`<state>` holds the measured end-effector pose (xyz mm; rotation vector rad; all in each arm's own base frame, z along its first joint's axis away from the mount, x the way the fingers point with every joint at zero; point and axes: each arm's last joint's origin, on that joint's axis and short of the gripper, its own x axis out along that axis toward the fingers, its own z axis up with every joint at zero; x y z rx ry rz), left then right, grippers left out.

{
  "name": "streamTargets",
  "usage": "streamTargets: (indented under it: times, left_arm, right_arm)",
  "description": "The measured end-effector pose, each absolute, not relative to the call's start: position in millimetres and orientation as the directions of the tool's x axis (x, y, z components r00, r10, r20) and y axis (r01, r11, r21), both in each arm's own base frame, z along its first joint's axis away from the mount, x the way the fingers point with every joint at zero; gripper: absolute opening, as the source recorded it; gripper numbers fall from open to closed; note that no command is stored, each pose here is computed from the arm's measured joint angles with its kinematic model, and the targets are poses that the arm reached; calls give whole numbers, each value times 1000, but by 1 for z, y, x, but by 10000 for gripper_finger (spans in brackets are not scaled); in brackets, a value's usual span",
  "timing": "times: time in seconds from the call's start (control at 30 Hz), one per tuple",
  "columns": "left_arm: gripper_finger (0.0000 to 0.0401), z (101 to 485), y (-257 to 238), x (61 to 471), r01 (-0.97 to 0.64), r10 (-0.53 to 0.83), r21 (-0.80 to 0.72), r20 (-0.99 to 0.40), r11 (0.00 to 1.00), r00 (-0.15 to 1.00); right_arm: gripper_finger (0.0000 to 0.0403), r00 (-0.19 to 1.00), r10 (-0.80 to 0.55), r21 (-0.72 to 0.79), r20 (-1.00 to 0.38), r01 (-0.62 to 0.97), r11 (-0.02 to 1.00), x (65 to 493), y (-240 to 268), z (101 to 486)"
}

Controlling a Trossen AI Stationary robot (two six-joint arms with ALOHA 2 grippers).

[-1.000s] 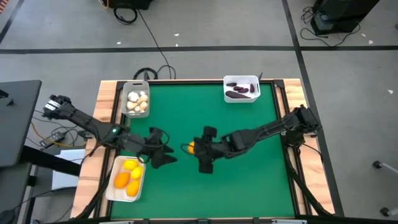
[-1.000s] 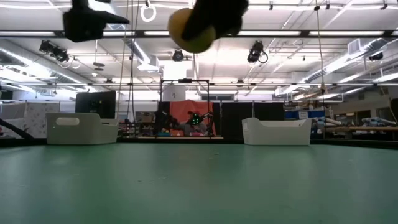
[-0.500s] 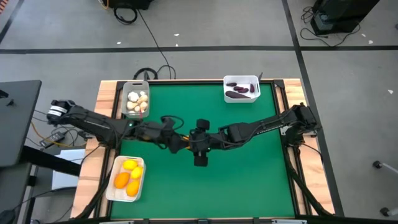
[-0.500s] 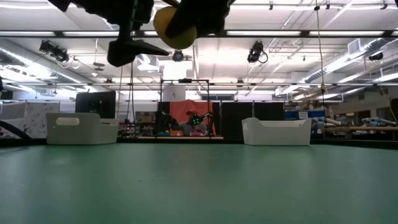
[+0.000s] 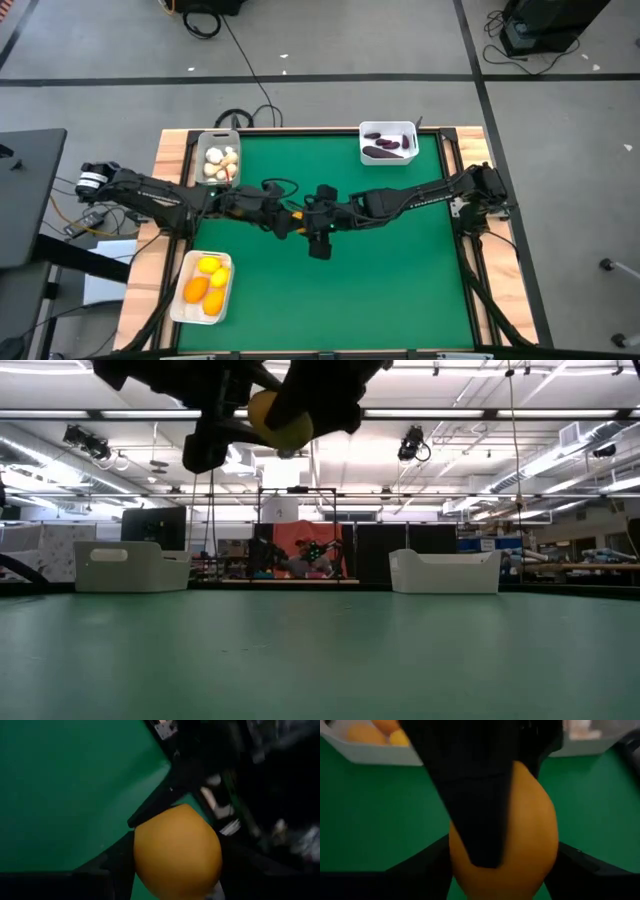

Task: Sort produce into baskets
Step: Put the lemon into the bottom white bin

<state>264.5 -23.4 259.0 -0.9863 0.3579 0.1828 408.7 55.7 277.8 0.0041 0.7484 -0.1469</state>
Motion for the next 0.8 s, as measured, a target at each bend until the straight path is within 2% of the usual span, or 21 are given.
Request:
streamTargets:
  times: [0.13,0.27,0.4,0.6,0.7,0.8]
  left_arm:
    - [225,260,-20,251,-292,-64,-680,-446,673,893]
    - [224,259,-15,216,-386,-78,-578,-619,719,782]
    - [223,265,-19,173,-432,-160,-567,-716,702,679]
    - [222,272,-37,117,-428,-482,-677,-732,599,482]
    - [222,272,-42,100,-458,-517,-662,-749,593,414]
    - [231,265,-45,94,-488,-485,-606,-795,628,364]
  right_arm:
    - [308,680,-74,59,-730,170,984,404,44,277]
    - [342,588,-46,109,-808,226,968,390,32,278]
    - [351,525,-48,94,-850,240,966,378,24,282]
    - [348,575,-14,148,-818,235,961,384,14,285]
    - [348,601,-4,174,-799,237,956,387,6,287]
    - [348,610,2,190,-793,244,951,388,0,287]
